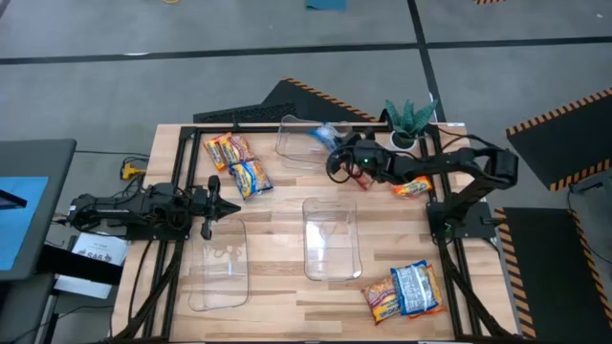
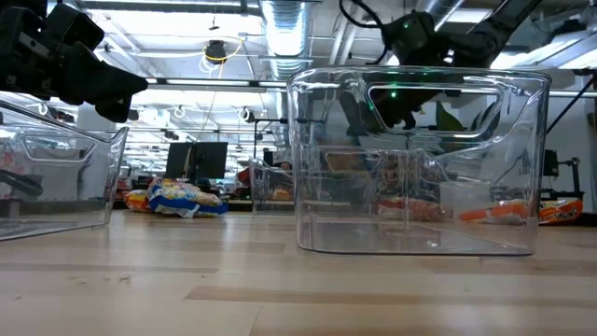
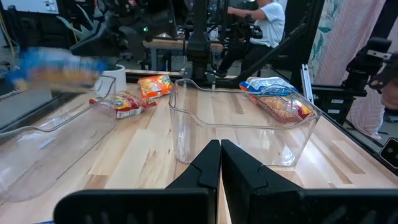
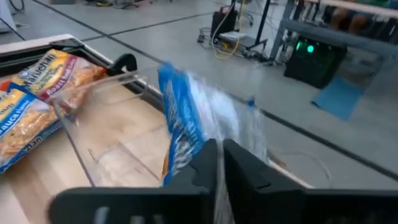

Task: Sort Maruchan noodles
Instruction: Put the top right blue noodle pack into the top transparent bin, then put the top blue noodle pack into the top transparent bin

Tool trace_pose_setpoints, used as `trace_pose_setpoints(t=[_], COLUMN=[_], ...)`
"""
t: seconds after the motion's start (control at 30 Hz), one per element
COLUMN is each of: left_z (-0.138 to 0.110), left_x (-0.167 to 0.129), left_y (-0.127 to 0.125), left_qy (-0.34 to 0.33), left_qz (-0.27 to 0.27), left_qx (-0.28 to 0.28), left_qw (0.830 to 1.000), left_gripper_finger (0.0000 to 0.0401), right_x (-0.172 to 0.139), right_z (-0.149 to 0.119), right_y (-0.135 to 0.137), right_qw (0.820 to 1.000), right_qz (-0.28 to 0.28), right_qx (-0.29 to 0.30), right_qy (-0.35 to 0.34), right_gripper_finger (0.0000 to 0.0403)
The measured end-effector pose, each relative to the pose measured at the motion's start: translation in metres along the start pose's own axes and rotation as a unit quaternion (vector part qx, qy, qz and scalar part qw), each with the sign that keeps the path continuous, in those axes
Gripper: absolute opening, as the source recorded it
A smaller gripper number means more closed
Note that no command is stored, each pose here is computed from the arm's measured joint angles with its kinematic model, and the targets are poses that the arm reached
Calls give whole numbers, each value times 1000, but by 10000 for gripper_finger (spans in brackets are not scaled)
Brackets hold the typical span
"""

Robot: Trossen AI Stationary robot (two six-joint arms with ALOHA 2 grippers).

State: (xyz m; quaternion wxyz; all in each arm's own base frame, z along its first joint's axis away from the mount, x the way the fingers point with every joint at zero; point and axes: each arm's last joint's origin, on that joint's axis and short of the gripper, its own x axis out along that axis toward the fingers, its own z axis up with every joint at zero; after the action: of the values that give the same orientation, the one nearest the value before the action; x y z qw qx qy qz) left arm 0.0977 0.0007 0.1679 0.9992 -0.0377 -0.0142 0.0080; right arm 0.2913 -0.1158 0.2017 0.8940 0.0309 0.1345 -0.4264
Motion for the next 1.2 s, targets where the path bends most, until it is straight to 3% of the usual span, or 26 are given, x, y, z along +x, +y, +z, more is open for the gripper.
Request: trace_pose_setpoints(t=[0.23,0.4,0.6,0.73,0.97,1.2], left_z=[1,5,10,31,49,46], left_x=[0,-1,3,9,44,91], left_y=[1,5,6,7,13,26], left_qy=[-4,-38,-38,-20,153,295], left_qz=[10,87,119,157,190,178], left_qx=[-3,-84,-79,-58,21,94], left_qw=[1000,992,989,986,970,934], left_gripper_finger=[0,2,41,92,173,192], right_x=[-12,-36,-62,-71,-71,-64], right_z=[11,26,40,45,48,43], right_y=[-1,3,4,4,1,-1], right_qw=[1000,999,998,997,997,998], right_qz=[8,33,57,64,59,49], right_qx=[17,-7,-11,-7,-7,-12], right_qy=[-7,-17,-32,-44,-47,-34], right_gripper_finger=[165,225,244,242,240,240])
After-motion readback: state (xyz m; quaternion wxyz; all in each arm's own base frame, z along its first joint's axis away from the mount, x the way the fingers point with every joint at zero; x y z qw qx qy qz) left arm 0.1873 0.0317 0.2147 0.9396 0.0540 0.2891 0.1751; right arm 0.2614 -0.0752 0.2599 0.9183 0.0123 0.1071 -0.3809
